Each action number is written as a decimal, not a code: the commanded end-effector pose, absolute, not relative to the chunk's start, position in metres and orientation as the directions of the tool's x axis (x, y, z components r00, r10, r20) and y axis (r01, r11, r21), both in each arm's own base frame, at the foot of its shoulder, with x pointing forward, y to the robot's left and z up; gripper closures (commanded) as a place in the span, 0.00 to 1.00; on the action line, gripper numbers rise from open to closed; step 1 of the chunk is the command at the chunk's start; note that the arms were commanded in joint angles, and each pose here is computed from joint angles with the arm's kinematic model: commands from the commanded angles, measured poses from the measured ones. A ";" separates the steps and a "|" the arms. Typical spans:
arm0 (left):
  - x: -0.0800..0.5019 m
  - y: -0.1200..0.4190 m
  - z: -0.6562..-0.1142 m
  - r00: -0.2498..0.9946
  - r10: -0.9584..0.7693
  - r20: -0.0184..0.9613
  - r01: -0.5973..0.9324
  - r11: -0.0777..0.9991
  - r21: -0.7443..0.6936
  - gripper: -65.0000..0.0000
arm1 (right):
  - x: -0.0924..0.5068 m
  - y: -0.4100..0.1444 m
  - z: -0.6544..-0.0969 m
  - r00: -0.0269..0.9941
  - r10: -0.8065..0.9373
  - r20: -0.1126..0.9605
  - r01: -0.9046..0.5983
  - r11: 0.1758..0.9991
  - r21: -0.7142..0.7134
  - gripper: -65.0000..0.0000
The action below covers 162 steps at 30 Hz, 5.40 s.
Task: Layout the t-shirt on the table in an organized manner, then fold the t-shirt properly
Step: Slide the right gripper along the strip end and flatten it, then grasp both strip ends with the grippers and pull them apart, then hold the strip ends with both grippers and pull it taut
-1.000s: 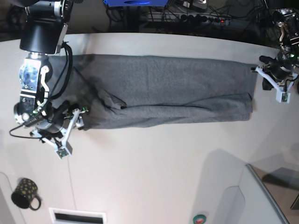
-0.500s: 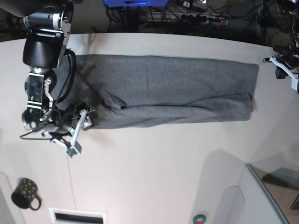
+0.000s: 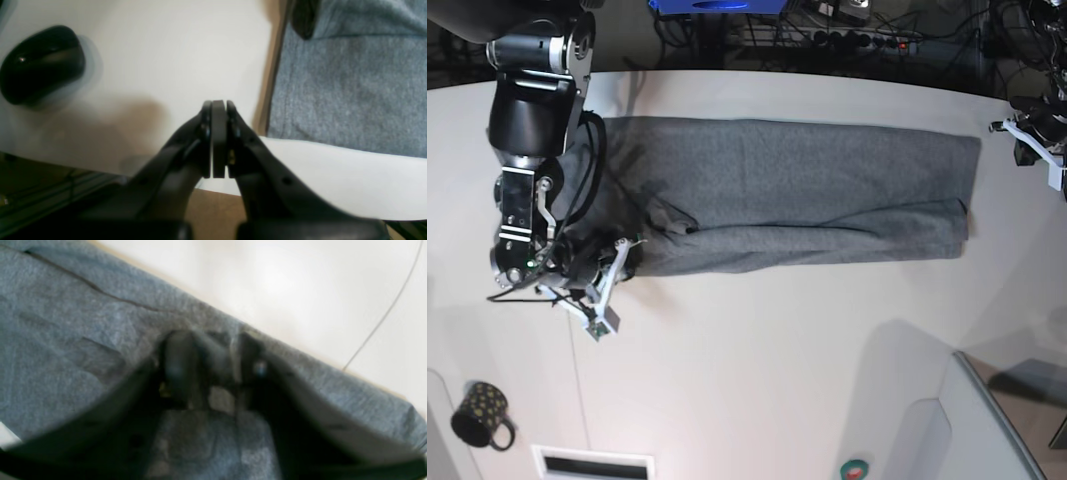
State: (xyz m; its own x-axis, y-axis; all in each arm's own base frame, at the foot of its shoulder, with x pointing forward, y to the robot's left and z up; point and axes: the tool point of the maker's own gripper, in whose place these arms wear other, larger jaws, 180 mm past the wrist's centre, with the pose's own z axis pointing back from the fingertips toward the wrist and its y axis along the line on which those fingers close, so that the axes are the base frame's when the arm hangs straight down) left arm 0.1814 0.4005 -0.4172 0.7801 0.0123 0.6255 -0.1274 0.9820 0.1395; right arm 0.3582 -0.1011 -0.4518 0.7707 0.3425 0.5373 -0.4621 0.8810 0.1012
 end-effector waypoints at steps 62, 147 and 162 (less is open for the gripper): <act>0.208 0.427 -0.401 0.790 -0.135 0.598 -0.079 0.945 0.318 1.00 | 0.199 -0.065 -0.459 0.760 0.531 0.374 -0.594 0.802 0.068 0.91; 0.359 0.316 -0.407 0.781 -0.135 0.609 0.116 0.991 0.070 0.53 | 0.325 -0.190 -0.415 0.711 0.069 0.700 -0.110 0.994 0.013 0.99; 0.369 0.312 -0.415 0.799 -0.099 0.593 0.104 0.994 0.026 0.53 | 0.325 -0.189 -0.415 0.712 0.068 0.699 -0.110 0.994 0.015 0.99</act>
State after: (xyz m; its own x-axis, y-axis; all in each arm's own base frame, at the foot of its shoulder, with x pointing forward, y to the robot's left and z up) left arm 0.3543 0.3051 -0.4329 0.8308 -0.0925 0.5488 0.1056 0.9944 0.0078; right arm 0.3135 -0.1896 -0.4279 0.7482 0.0676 0.6600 -0.1018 0.9947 0.0135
